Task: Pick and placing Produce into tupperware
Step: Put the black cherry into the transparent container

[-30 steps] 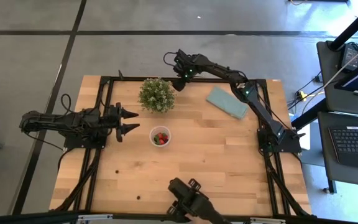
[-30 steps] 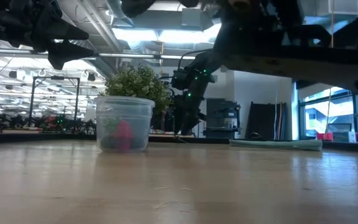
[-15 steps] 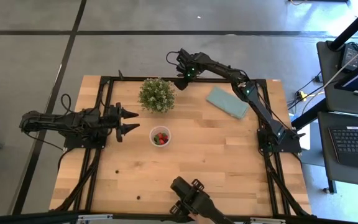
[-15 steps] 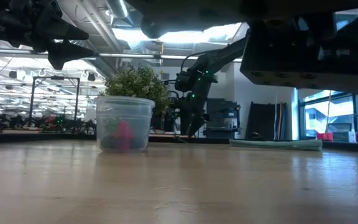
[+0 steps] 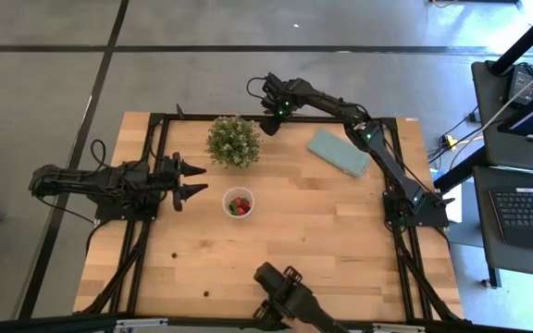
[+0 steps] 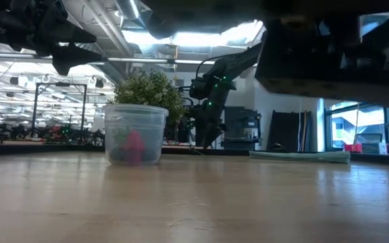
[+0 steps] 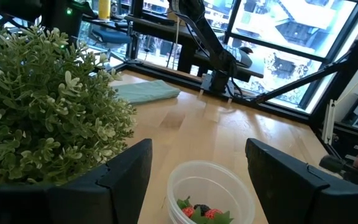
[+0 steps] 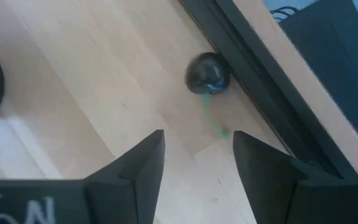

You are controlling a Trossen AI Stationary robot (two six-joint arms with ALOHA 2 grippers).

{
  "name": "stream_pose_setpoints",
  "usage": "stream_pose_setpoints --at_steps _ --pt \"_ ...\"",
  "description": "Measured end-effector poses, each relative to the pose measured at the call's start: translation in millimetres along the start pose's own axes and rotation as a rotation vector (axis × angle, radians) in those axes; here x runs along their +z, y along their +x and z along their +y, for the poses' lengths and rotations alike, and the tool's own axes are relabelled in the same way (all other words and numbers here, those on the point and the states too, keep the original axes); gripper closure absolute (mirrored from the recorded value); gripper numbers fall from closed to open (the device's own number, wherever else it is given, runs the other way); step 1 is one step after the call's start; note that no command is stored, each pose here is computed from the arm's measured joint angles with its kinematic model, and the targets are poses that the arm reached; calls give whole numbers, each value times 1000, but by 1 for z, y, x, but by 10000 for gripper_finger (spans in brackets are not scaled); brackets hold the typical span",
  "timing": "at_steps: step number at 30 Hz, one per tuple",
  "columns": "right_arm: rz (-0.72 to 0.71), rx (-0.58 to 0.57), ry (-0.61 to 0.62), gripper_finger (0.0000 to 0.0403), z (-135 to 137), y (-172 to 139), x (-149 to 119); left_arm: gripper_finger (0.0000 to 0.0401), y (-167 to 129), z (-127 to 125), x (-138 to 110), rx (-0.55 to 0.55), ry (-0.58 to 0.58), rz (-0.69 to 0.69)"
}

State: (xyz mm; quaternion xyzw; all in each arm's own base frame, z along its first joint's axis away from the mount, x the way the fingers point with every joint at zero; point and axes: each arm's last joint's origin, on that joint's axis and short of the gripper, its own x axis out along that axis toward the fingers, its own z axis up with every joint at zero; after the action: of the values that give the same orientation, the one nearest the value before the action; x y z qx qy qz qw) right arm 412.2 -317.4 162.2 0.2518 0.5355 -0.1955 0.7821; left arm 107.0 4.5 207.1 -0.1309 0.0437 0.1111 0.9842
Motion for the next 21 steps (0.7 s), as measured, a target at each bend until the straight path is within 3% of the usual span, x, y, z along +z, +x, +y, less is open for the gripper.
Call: stream_pose_setpoints --at_steps 4,21 --pt "-5 93 1 209 1 8 1 151 0 0 0 0 -1 0" --pt "-13 99 50 209 -11 6 1 151 0 1 0 21 -2 -7"
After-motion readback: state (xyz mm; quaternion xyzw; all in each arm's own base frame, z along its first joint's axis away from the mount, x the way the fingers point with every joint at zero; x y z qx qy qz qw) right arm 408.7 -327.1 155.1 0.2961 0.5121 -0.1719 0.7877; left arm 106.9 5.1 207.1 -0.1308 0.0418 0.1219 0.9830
